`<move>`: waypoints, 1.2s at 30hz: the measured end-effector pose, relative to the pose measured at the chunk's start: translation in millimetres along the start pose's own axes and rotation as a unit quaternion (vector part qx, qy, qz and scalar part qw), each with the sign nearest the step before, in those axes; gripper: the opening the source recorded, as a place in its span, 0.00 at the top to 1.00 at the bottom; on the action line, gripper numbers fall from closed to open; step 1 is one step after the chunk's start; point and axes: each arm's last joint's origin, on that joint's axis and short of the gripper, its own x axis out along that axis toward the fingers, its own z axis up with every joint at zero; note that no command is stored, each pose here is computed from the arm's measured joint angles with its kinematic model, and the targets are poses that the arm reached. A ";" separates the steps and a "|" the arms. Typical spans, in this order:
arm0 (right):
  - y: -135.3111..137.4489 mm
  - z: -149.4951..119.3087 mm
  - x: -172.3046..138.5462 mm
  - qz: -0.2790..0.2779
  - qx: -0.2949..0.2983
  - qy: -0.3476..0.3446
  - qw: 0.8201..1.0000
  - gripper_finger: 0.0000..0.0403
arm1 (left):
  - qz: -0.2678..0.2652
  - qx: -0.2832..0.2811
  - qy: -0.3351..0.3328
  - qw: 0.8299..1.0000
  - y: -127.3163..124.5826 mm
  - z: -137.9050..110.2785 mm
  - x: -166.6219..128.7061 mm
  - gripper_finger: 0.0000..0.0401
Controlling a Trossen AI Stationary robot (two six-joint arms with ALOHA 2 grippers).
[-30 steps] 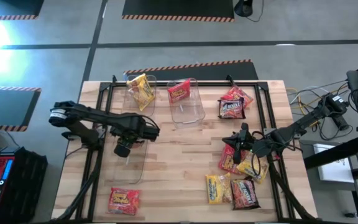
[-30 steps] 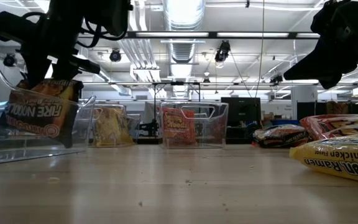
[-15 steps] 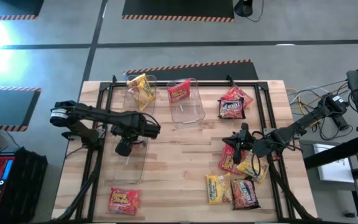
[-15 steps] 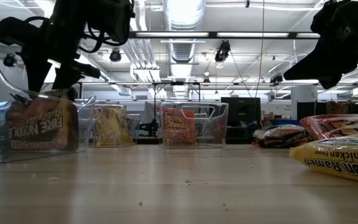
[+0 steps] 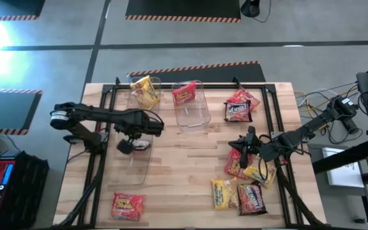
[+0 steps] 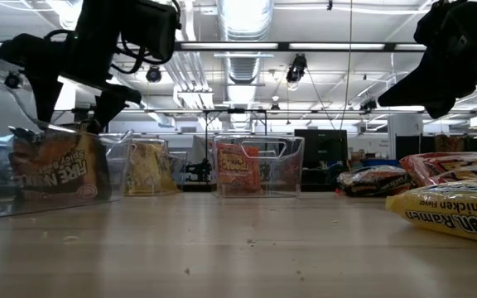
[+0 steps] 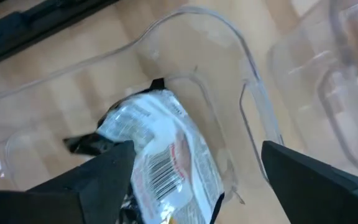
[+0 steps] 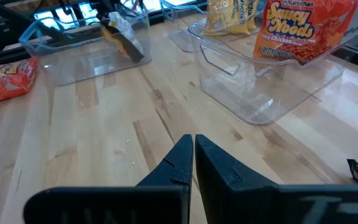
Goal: Sort Maruchan noodles
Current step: Put the orange noodle pack into the top right transparent bin
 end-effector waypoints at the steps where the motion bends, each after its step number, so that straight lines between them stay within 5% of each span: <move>1: -0.1 0.0 0.0 0.000 0.000 0.000 1.000 0.98 | 0.000 0.006 0.000 1.000 -2.1 1.0 0.3 0.17; 10: 0.0 0.0 0.0 0.000 0.000 0.000 1.000 0.98 | -0.008 0.069 0.027 0.997 -0.9 9.2 -10.9 0.17; 17: 0.0 0.0 0.0 0.000 0.000 0.000 1.000 0.98 | 0.007 0.151 0.093 0.984 22.5 8.2 -30.3 0.17; 21: 0.0 0.0 0.0 0.000 0.000 0.000 1.000 0.98 | -0.034 0.191 0.120 0.974 48.0 -6.1 -37.8 0.17; 25: 0.0 0.0 0.0 0.000 0.000 0.000 1.000 0.98 | -0.136 0.203 0.129 0.961 78.4 -19.0 -49.5 0.17; 29: 0.0 0.0 0.0 0.000 0.000 0.000 1.000 0.98 | -0.295 0.232 0.129 0.918 107.9 -27.8 -60.1 0.17; 33: -0.1 0.0 0.0 0.000 0.000 0.000 1.000 0.98 | -0.439 0.295 0.115 0.841 132.8 -36.2 -62.2 0.17; 36: 0.0 0.0 0.0 0.000 0.000 0.000 1.000 0.98 | -0.481 0.282 0.134 0.819 140.1 -41.9 -61.7 0.17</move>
